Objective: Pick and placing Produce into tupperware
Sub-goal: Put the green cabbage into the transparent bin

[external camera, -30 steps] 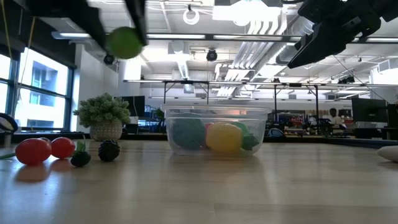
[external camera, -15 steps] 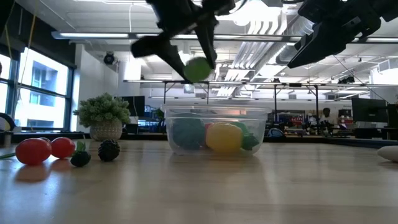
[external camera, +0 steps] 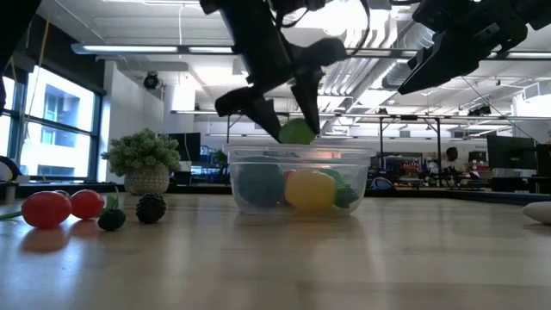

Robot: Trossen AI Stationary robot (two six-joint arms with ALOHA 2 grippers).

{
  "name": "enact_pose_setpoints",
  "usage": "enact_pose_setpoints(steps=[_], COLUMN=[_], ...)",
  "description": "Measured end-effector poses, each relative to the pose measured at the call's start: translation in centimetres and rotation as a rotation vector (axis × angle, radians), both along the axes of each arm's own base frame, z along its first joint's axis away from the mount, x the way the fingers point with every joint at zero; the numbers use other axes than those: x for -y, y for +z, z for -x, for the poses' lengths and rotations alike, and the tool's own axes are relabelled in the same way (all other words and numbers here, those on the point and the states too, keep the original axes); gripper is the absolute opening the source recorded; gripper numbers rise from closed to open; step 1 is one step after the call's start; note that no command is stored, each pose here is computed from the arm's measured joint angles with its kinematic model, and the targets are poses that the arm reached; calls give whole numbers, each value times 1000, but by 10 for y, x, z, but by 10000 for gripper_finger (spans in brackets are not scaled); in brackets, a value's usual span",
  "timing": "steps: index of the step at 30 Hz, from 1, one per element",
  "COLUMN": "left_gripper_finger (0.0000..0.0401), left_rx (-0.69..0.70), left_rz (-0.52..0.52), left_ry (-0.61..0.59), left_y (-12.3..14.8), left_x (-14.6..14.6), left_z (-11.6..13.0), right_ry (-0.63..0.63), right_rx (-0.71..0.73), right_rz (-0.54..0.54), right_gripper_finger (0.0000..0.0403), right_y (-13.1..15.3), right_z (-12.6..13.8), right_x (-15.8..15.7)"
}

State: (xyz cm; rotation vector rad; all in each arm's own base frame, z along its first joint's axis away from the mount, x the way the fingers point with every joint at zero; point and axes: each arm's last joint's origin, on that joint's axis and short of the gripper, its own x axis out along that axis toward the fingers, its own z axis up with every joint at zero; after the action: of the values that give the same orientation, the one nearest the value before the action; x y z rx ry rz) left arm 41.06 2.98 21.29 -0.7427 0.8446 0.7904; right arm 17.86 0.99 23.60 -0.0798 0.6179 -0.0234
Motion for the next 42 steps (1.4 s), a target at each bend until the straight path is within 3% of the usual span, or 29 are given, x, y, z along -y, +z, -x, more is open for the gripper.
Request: enact_pose_setpoints(steps=[18, 26, 36, 42], left_gripper_finger=[230, 230, 230, 263], left_rx=[-76, -131, -131, -148], left_rz=[-98, -106, -122, -121], left_ry=[-189, -226, -254, -259], left_y=[-11, -27, -27, -28], left_x=[0, 0, 0, 0], left_z=[-5, -7, -9, -8], right_ry=[0, 0, 0, 0], right_rx=[-1, -1, -1, -1], right_rz=[0, 0, 0, 0], right_gripper_finger=[67, 67, 67, 67], right_y=[0, 0, 0, 0], right_z=[0, 0, 0, 0], right_x=[0, 0, 0, 0])
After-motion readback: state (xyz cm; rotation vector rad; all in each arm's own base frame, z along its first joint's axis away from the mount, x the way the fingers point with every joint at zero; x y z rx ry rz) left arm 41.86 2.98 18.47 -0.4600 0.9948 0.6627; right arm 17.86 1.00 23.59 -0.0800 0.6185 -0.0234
